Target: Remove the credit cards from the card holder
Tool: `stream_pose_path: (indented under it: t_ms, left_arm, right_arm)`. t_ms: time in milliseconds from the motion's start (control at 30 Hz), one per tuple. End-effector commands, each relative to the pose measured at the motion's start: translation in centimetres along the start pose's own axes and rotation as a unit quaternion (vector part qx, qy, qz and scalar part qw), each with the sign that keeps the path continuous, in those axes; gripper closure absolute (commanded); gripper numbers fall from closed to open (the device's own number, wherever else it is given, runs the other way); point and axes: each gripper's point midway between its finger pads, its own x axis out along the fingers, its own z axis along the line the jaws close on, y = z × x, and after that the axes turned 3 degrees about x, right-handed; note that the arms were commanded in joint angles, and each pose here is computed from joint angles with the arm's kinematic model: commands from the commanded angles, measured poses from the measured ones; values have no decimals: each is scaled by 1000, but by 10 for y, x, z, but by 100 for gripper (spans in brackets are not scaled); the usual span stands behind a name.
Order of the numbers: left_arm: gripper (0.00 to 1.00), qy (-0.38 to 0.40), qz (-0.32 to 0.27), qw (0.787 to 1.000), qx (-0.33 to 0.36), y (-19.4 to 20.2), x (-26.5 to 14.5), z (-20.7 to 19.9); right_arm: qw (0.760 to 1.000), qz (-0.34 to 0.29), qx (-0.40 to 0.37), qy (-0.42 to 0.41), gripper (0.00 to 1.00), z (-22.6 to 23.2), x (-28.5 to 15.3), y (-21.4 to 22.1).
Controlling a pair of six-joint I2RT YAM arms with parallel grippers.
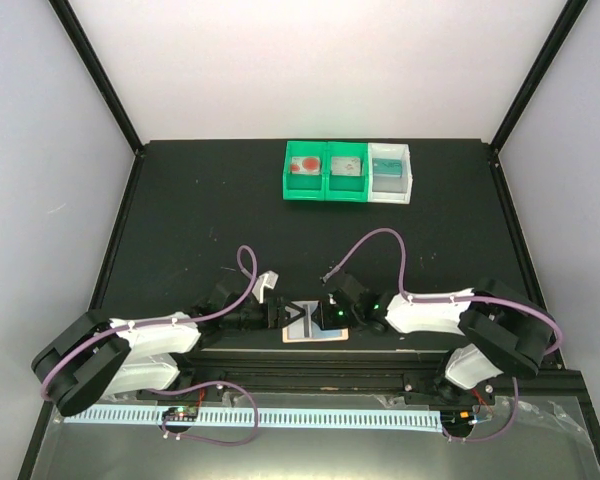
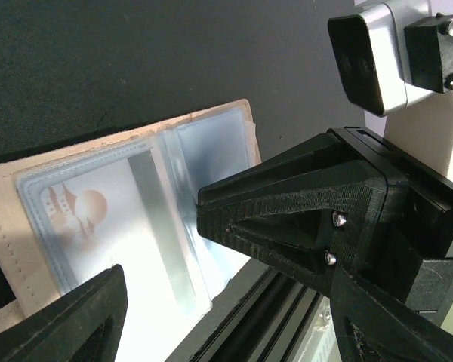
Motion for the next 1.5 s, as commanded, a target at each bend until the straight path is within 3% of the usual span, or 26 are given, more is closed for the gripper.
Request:
stream_pose_path:
  t_ms: [0,433,733,933,1233,1467]
  left_arm:
    - [24,-4,-8,1000,15,-5,1,-3]
    - [24,-19,-26,999,20,-8,-5,2]
    - [24,-21,-26,999,18,-6,-7,4]
    - [24,-18,-26,999,10,-3,-8,6]
    - [23,-22,-30,999,6,-4,-8,8]
    - [22,-25,-30,999,3,-5,-7,8]
  right_arm:
    - [1000,5,-9,-4,84,4,5,1]
    - [999,-12,-13,-30,85,26,-15,-11]
    - [1000,14,-11,-21,86,21,3,-4]
    - [999,27,-5,16,87,-1,13,5]
    - [998,30,8,59,99,-29,17,16]
    - [996,38,10,75,99,-37,21,20]
